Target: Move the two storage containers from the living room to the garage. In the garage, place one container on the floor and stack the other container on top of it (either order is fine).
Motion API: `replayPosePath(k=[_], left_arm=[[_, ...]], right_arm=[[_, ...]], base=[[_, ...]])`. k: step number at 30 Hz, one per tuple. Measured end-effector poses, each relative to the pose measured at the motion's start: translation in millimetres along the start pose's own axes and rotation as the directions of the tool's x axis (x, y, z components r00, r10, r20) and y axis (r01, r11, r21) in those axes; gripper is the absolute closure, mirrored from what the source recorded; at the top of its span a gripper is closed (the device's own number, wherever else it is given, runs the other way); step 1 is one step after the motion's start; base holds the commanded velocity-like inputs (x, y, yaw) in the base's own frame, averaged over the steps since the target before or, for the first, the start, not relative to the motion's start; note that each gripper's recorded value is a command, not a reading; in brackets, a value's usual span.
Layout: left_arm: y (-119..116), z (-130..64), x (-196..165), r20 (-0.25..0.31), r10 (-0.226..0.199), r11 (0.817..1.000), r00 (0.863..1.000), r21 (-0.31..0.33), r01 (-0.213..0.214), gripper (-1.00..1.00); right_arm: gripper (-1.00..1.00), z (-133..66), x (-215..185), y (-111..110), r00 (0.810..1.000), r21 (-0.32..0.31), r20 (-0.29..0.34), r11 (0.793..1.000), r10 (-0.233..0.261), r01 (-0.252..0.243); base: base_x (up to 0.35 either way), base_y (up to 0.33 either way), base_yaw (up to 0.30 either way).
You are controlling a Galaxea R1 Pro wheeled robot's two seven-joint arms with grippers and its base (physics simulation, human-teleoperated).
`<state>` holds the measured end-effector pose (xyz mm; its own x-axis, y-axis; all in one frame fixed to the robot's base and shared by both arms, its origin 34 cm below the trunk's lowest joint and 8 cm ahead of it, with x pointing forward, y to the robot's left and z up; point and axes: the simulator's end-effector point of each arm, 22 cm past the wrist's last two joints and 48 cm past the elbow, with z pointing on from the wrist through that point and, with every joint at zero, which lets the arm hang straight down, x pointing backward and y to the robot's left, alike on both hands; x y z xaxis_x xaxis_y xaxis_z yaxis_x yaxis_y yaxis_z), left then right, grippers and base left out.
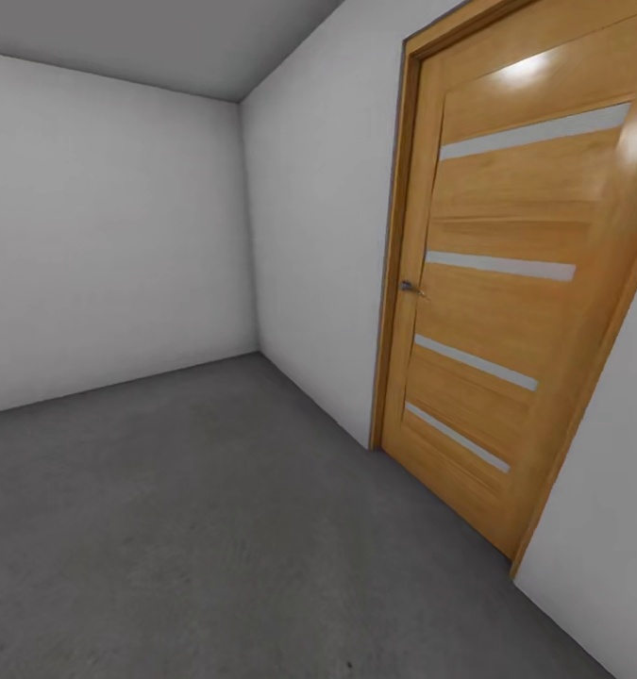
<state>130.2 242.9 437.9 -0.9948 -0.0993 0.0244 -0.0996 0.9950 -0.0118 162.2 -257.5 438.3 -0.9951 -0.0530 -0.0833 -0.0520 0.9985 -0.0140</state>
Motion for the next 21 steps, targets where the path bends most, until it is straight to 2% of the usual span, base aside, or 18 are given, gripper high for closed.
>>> replayPosePath(k=[11,21], left_arm=[[0.9,0.0,0.0,0.0,0.0,1.0,1.0,-0.001,0.0,-1.0],[1.2,0.0,-0.1,0.0,0.0,1.0,1.0,-0.001,0.0,-1.0]], right_arm=[[-1.0,0.0,-0.7,2.2,1.0,-0.002,0.003,1.0,0.003,-0.003],[-1.0,0.0,-0.2,3.8,1.0,-0.003,0.0,1.0,0.006,-0.006]], base=[[0.324,0.134,-0.011],[0.324,0.107,-0.206]])
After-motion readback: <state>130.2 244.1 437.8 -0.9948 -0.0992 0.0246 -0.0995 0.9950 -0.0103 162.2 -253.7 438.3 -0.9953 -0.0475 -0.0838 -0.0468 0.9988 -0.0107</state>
